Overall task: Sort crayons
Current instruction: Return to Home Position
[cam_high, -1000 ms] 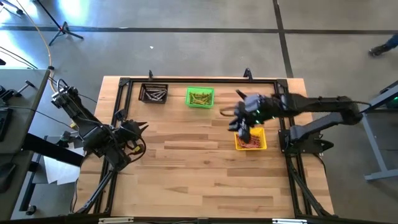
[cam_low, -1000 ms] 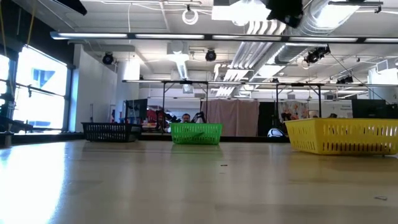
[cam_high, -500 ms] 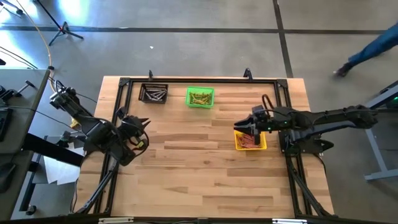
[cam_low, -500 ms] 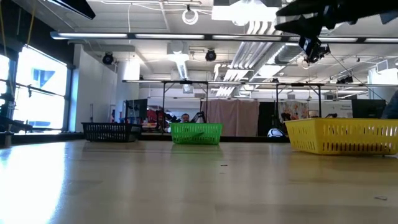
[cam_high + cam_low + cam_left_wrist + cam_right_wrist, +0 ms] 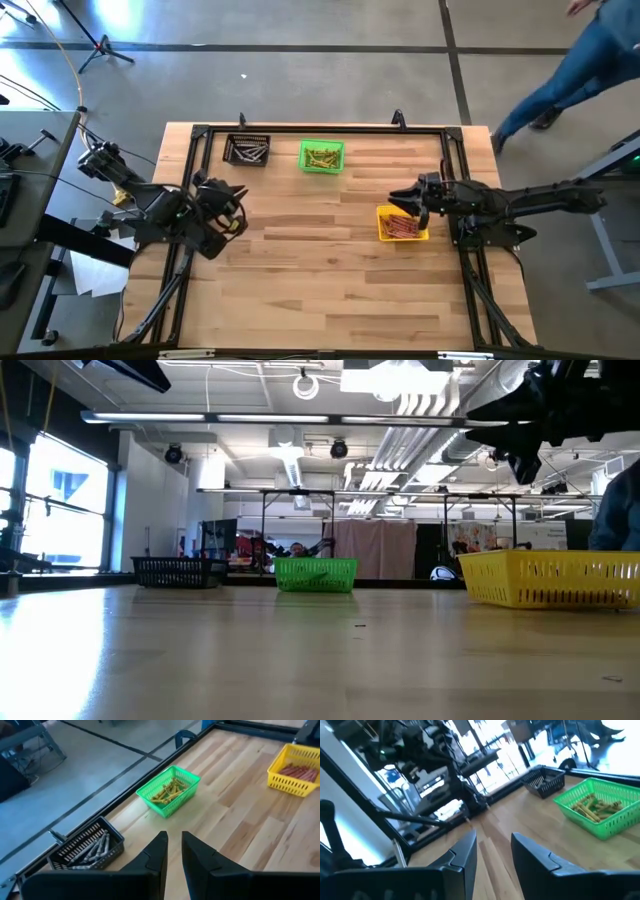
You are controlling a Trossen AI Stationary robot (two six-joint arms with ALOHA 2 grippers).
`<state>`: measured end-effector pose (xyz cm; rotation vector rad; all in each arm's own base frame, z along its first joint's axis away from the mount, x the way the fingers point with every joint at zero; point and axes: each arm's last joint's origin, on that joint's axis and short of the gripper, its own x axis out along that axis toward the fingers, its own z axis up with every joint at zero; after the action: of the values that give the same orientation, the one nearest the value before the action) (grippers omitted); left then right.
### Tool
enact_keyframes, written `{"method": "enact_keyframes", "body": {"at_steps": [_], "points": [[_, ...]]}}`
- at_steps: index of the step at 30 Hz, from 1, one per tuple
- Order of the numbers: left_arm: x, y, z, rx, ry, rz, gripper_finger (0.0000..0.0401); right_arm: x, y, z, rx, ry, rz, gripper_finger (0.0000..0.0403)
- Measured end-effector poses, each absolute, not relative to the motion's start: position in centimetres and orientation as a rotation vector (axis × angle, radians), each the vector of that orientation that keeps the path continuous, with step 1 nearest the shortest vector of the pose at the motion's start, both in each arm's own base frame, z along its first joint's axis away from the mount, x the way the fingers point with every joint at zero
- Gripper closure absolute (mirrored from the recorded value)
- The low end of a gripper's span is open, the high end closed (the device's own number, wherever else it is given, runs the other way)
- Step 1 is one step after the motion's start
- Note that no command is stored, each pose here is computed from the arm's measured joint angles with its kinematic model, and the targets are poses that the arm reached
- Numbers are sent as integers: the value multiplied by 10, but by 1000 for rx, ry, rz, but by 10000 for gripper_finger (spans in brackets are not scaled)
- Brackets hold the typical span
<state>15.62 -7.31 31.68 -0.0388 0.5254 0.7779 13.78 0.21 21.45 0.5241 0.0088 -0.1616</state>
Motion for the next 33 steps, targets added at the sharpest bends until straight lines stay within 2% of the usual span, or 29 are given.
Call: {"method": "enact_keyframes", "body": {"at_steps": [8,19,27,33], "points": [[162,-72,318,-79,496,783,356,127,1,193,552,-123,-152,297],[168,-69,320,-105,474,796,356,124,0,174,585,-113,-191,297],[171,-65,320,-123,475,817,356,121,-9,164,720,-156,-533,297],[171,-65,320,-161,459,827,356,121,-8,163,690,-125,-506,297]]}}
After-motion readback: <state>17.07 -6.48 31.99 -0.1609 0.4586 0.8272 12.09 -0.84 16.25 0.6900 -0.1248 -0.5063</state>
